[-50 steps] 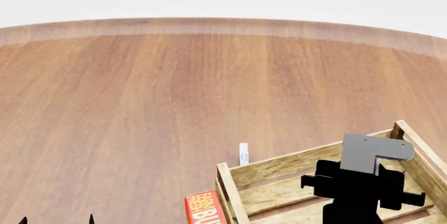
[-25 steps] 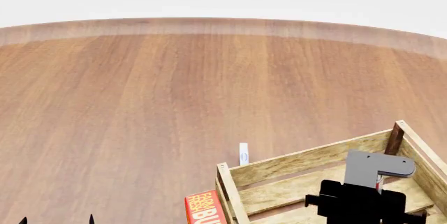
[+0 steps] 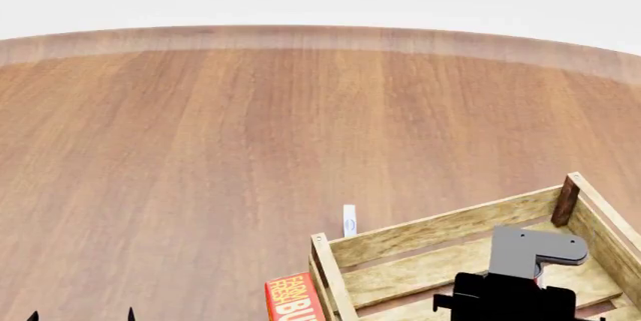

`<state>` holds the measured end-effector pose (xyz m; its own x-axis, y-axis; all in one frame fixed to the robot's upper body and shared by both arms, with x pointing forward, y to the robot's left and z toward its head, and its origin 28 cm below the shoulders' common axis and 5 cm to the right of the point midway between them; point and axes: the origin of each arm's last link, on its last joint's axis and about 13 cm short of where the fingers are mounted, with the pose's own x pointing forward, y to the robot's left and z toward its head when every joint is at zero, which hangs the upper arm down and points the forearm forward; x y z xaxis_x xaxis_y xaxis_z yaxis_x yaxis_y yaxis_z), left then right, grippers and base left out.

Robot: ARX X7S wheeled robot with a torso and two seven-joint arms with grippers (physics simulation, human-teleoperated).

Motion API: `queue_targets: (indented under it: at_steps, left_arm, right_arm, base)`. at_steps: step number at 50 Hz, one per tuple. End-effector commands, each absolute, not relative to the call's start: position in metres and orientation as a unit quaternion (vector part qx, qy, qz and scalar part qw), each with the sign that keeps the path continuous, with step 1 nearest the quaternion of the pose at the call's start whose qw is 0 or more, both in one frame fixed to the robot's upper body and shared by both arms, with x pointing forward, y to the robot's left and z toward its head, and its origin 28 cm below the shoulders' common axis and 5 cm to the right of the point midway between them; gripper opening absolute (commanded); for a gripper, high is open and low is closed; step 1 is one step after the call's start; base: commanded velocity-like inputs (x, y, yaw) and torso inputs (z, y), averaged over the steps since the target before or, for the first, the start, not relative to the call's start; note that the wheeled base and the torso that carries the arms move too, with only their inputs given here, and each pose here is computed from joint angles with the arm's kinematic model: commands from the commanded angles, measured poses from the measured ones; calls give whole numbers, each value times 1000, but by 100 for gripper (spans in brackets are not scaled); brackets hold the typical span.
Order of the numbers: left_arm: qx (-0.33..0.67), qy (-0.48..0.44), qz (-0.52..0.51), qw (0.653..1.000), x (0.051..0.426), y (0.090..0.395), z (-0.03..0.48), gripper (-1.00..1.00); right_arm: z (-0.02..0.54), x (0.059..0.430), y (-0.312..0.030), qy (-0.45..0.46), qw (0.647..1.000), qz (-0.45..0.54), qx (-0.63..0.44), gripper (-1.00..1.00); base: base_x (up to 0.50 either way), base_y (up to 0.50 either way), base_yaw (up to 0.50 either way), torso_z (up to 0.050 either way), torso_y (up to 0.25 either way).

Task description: Pick up the tomato sauce, and put it in the wooden tray.

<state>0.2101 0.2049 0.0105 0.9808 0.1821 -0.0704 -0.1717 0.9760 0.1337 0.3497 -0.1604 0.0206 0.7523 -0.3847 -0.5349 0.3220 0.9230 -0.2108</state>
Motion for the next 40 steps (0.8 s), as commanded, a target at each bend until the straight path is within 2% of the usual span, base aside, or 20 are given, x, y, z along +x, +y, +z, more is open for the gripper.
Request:
queue_targets:
  at_steps: [1, 40]
  left_arm:
    - [42, 31, 66, 996, 210, 205, 12, 100]
    - [43, 31, 66, 996, 211, 204, 11, 100]
  right_arm:
    - [19, 349, -155, 296, 940, -159, -51, -100]
    - [12, 346, -152, 292, 946, -137, -25, -100]
  base:
    - [0, 0, 0, 0, 0]
    - [0, 0, 0, 0, 0]
